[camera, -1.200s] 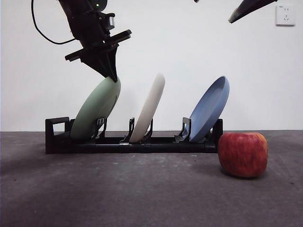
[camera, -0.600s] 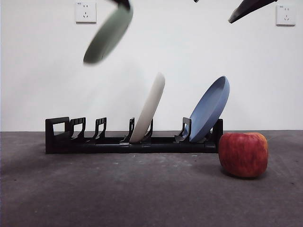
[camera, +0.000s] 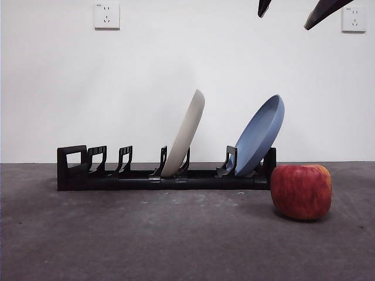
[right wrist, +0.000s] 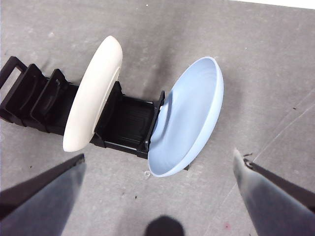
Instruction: Take the green plate from the plate rack,put the plate on the table,take the apple from the table,put the apple in the plate
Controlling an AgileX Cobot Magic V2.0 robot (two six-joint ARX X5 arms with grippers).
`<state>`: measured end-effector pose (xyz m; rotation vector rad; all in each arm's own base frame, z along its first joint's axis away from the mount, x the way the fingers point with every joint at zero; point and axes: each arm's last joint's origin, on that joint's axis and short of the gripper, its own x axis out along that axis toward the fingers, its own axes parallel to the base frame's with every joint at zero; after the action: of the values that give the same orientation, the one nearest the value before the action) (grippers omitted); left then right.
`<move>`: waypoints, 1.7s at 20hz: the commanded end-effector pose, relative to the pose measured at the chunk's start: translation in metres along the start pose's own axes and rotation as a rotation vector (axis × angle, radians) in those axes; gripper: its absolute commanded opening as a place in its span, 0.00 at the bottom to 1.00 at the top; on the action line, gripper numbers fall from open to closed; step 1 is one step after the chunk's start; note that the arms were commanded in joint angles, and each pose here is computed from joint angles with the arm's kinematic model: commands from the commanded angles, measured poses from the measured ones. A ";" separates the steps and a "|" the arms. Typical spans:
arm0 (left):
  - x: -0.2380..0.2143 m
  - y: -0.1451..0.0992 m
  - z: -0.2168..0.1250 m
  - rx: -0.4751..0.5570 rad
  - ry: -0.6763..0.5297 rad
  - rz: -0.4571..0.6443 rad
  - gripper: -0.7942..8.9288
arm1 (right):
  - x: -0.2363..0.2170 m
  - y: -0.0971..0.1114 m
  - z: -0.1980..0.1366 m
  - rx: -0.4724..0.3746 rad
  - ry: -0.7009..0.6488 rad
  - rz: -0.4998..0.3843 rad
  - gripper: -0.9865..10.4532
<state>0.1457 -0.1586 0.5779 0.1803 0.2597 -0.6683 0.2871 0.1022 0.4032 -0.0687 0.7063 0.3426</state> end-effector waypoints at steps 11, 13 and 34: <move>0.039 -0.111 -0.193 0.217 0.645 0.062 0.07 | 0.003 0.000 -0.004 0.012 0.048 -0.002 0.52; 0.065 -0.123 -0.221 0.231 0.684 0.086 0.07 | 0.003 0.000 -0.005 0.013 0.065 -0.003 0.52; 0.244 -0.112 -0.326 0.184 0.920 -0.096 0.07 | 0.003 -0.001 -0.009 0.012 0.102 -0.033 0.52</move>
<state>0.2041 -0.3030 0.1922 0.6635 1.0727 -0.6158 0.2808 0.0994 0.3959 -0.0949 0.8065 0.3116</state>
